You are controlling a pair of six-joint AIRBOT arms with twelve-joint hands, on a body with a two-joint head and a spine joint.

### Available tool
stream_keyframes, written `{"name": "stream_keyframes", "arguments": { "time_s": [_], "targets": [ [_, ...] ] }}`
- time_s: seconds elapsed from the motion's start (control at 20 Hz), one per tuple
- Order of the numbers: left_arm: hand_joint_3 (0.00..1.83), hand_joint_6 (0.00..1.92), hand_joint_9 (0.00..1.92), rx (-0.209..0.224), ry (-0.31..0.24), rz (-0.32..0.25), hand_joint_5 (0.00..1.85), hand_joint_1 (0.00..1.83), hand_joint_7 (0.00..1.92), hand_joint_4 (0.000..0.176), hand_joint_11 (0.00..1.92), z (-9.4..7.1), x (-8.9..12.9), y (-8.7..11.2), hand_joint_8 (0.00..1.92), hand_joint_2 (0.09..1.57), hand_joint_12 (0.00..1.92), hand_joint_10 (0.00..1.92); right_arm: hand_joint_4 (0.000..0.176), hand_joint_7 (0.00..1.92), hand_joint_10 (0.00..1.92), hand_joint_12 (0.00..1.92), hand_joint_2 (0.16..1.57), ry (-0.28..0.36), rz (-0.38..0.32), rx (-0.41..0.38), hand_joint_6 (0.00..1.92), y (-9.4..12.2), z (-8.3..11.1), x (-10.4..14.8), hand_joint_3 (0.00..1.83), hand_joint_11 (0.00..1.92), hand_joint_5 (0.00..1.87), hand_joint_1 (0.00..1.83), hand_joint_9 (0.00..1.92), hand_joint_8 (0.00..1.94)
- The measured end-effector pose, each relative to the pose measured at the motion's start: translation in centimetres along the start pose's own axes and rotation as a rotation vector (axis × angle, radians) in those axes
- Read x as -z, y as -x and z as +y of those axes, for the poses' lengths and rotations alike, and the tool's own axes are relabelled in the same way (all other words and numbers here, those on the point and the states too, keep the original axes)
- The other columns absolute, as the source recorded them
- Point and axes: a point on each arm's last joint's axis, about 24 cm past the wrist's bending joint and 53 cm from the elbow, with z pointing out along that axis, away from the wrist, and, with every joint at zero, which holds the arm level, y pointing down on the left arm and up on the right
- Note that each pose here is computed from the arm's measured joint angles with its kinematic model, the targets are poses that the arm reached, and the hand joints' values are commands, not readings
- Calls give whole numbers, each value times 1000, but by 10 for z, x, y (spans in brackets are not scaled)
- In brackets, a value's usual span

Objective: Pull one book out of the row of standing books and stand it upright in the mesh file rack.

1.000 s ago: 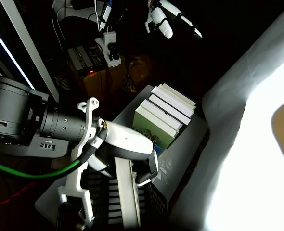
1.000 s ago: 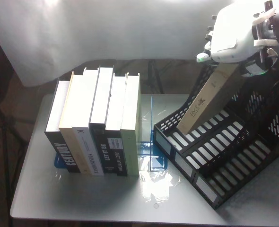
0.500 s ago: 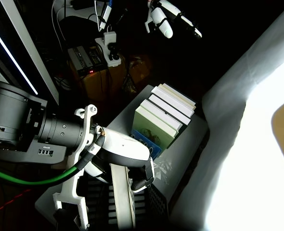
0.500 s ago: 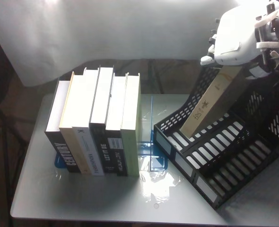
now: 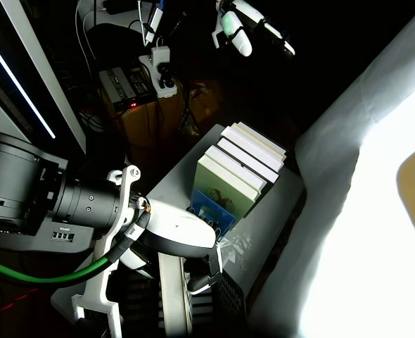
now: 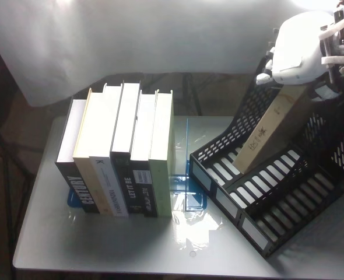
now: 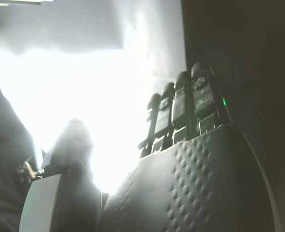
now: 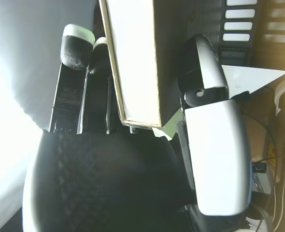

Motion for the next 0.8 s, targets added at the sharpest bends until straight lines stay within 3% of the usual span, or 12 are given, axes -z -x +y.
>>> {"name": "stream_keyframes", "arguments": {
  "time_s": [0.1, 0.2, 0.8],
  "targets": [
    [0, 0, 0, -2, -6, 12, 0, 320, 0, 9, 0, -1, 0, -3, 0, 1457, 0, 0, 0, 533, 1921, 1921, 1495, -5, -4, 2, 1921, 1, -1, 0, 1, 827, 227, 992, 511, 1829],
    [2, 0, 0, -2, -10, 9, 0, 327, 0, 0, 0, -2, 0, -2, 0, 1461, 0, 0, 0, 533, 1921, 1921, 1495, -8, -1, 1, 1921, 0, -3, -1, 1, 827, 227, 992, 511, 1828],
    [0, 0, 0, -1, -24, 3, 0, 339, 0, 0, 0, -6, 0, -1, 0, 1466, 0, 0, 0, 533, 1921, 1921, 1496, 7, 28, 12, 1921, -10, 8, -17, 1, 827, 226, 992, 511, 1829]
  ]
}}
